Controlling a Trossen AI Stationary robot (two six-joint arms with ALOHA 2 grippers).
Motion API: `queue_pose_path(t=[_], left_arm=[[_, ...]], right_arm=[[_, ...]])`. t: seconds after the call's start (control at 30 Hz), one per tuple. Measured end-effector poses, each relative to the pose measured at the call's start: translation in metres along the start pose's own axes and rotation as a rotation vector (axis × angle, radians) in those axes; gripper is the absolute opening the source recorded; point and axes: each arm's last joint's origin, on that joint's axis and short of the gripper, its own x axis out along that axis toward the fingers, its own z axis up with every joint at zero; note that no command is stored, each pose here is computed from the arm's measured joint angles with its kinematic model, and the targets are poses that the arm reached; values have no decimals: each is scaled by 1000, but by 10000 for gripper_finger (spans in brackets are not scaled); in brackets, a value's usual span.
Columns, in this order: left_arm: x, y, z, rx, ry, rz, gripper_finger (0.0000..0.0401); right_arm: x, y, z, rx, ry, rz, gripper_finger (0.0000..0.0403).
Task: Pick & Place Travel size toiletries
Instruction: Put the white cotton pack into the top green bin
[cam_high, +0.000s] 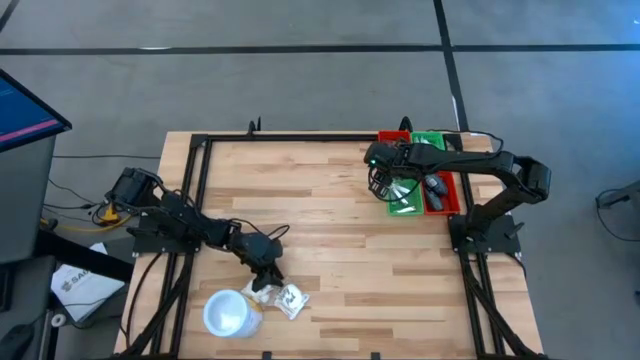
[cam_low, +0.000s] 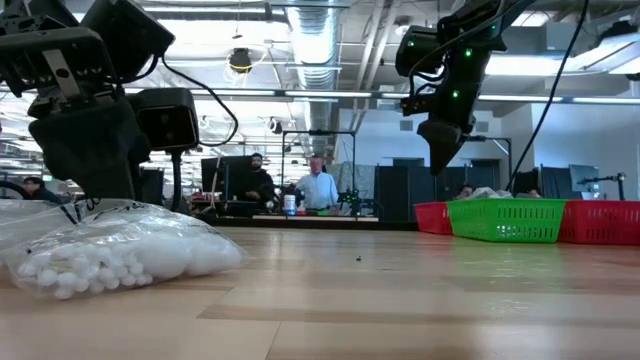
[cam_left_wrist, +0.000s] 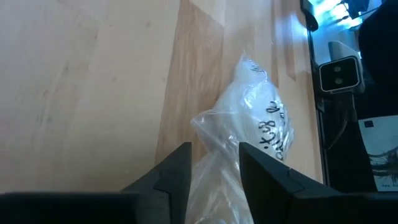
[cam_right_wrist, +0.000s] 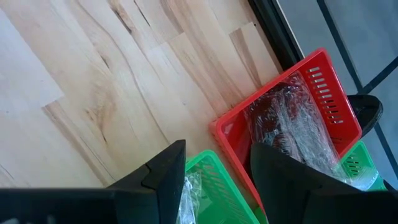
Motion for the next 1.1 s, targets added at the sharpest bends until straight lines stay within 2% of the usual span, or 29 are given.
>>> queue_pose_path(t=[0.2,0.4,0.67,0.73,0.97,1.1], left_arm=[[0,0,0,2,-4,5,87],[0,-1,0,32,-6,5,11],[0,-1,0,51,-22,15,1],[0,0,1,51,-40,35,0],[-10,-8,12,89,-138,42,0],[-21,-14,19,122,-209,51,0]], right_arm=[[0,0,0,1,-1,0,168],[0,0,0,1,-2,0,166],[0,0,1,17,-5,10,163],[0,2,1,19,-6,56,161],[-8,22,11,-25,-120,361,151],[-16,37,14,-76,-174,448,143]])
